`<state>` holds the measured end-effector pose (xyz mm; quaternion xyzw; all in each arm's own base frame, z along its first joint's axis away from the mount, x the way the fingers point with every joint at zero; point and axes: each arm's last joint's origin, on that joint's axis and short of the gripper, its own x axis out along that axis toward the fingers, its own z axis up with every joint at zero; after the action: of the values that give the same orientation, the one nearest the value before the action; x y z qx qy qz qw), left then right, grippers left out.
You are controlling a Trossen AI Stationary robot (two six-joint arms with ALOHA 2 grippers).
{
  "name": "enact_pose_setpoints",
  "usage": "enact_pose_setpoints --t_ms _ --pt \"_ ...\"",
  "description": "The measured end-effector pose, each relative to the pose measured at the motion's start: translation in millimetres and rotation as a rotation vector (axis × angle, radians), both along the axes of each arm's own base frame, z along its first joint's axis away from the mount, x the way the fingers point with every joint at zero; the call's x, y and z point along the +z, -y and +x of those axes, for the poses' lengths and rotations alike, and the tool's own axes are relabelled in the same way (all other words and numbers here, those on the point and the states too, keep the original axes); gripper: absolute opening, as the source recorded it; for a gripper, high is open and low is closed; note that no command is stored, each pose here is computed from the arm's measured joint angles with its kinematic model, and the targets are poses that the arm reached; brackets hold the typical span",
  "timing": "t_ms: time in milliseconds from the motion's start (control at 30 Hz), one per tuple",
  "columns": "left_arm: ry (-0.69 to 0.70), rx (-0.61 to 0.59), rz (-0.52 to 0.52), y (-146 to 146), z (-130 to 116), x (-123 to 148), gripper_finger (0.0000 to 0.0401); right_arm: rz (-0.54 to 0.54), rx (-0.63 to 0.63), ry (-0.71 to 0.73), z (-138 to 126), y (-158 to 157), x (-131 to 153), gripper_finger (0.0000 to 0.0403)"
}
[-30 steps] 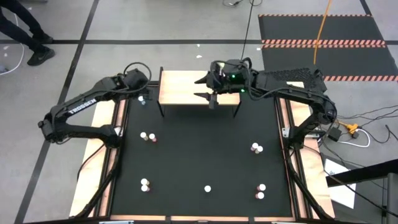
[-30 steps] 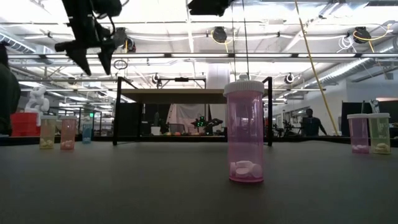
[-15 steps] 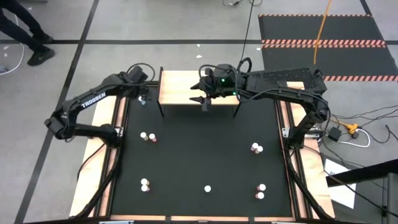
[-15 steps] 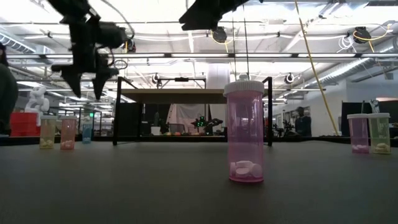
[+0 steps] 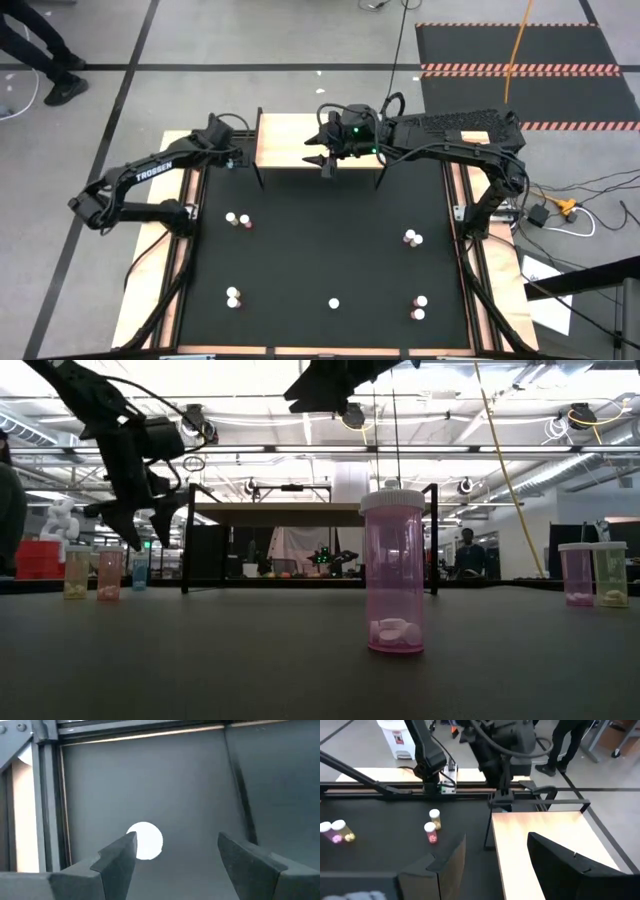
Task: Pick and place medicine bottles onto shelf by color
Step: Put the blue pill bottle on the shelf aligned with the other blue pill bottles
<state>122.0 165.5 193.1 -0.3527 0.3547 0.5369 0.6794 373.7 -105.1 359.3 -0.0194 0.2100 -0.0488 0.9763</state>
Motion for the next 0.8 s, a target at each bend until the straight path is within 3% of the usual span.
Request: enact_pose_setpoints --t_ms 133,567,800 --pt "-0.026 0.048 -0.018 0.0 -8.9 -8.5 0.0278 0.003 -0.040 0.004 -0.6 0.9 1.2 0.0210" --pt "-0.017 0.018 -0.001 -1.9 -7.0 -6.8 0.0278 0.018 -0.069 0.005 -0.7 1.6 1.0 0.0210" --pt "-0.068 -0.102 -0.006 0.6 -7.6 -10.6 0.0278 0.011 -0.064 0.003 -0.6 1.4 1.0 0.0210"
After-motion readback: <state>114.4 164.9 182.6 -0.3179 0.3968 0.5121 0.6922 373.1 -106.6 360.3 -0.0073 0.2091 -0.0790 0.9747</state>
